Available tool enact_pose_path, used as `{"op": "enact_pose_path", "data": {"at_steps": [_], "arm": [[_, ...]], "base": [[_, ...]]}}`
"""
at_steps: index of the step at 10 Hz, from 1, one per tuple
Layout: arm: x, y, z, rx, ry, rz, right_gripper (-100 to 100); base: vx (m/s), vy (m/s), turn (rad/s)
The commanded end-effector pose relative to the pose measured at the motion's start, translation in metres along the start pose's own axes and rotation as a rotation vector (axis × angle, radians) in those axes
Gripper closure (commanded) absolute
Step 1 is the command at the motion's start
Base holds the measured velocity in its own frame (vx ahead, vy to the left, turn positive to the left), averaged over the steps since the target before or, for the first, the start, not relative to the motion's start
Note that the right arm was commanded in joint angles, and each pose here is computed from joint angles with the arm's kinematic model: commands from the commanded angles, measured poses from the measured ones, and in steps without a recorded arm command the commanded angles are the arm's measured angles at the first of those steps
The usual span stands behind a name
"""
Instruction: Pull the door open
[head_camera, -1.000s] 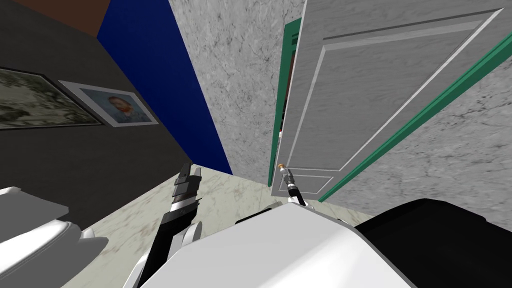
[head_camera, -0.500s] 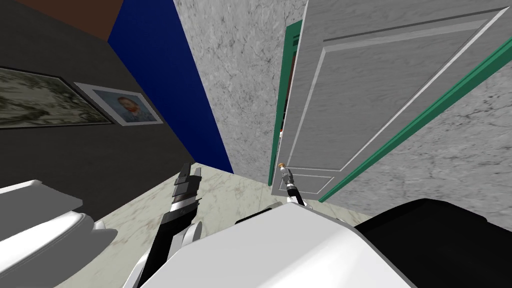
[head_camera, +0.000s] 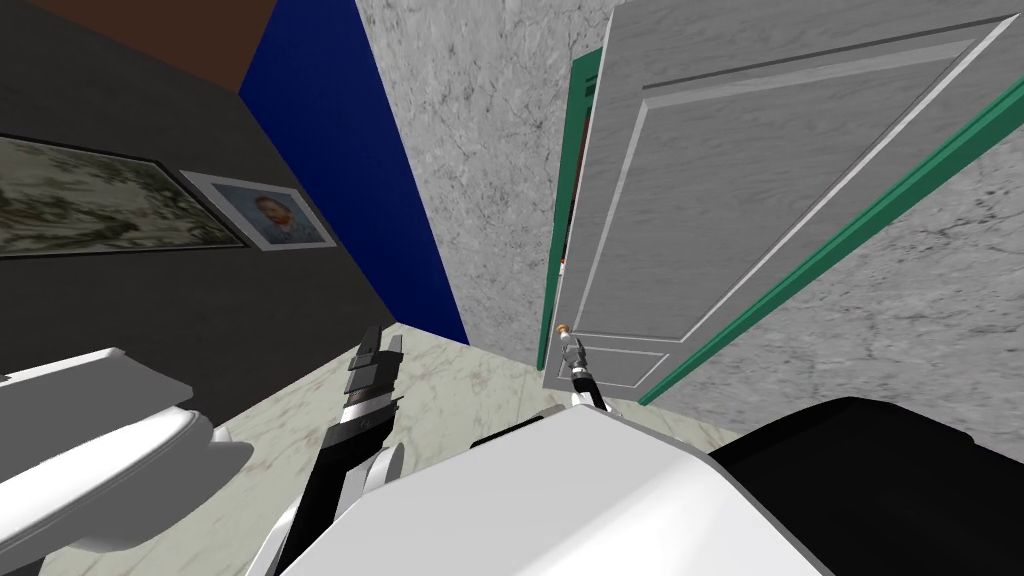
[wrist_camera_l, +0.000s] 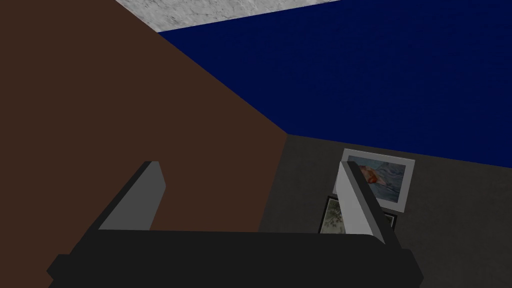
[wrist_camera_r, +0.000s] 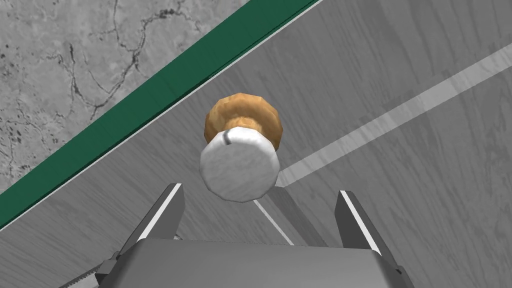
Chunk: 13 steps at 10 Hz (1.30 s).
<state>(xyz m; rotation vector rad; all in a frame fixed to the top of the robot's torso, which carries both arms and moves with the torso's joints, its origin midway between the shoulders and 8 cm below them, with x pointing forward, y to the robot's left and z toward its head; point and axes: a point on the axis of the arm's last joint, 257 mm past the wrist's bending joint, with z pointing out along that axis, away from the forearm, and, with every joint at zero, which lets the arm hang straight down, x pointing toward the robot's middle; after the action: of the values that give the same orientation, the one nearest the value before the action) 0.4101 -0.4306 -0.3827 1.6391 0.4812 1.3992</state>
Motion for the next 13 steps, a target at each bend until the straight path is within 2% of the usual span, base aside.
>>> {"op": "enact_pose_path", "data": {"at_steps": [1,2,3,4,6,7,8,9,11,12,13], "arm": [[0.0017,-0.0019,-0.0006,-0.004,-0.009,0.077,-100],[0.0017,-0.0019,-0.0006,-0.004,-0.009,0.092,-100],[0.003,-0.0031,-0.0009,-0.008,-0.015,0.146,-100],[0.003,-0.0031,-0.0009,-0.008,-0.015,0.152,-100],[0.0055,-0.0058,-0.0018,-0.015,-0.027,0.255,-100],[0.0055,-0.0058,-0.0018,-0.015,-0.026,0.271,-100],[0.0067,-0.0073,-0.0022,-0.019,-0.032,0.325,-100],[0.0067,-0.0073,-0.0022,-0.019,-0.032,0.331,-100],[0.0091,-0.0102,-0.0032,-0.026,-0.044,0.434,-100],[0.0091,-0.0102,-0.0032,-0.026,-0.044,0.449,-100],[0.0103,-0.0117,-0.0037,-0.03,-0.049,0.502,-100]], "base": [[-0.073,-0.01,0.075],[-0.051,-0.011,0.023],[-0.044,-0.009,0.047],[-0.039,-0.007,0.024],[-0.056,-0.008,0.064],[-0.058,-0.004,0.024],[-0.059,-0.011,0.043],[-0.04,-0.009,0.026],[-0.052,-0.007,0.053],[-0.049,-0.009,0.028],[-0.049,-0.008,0.051]]}}
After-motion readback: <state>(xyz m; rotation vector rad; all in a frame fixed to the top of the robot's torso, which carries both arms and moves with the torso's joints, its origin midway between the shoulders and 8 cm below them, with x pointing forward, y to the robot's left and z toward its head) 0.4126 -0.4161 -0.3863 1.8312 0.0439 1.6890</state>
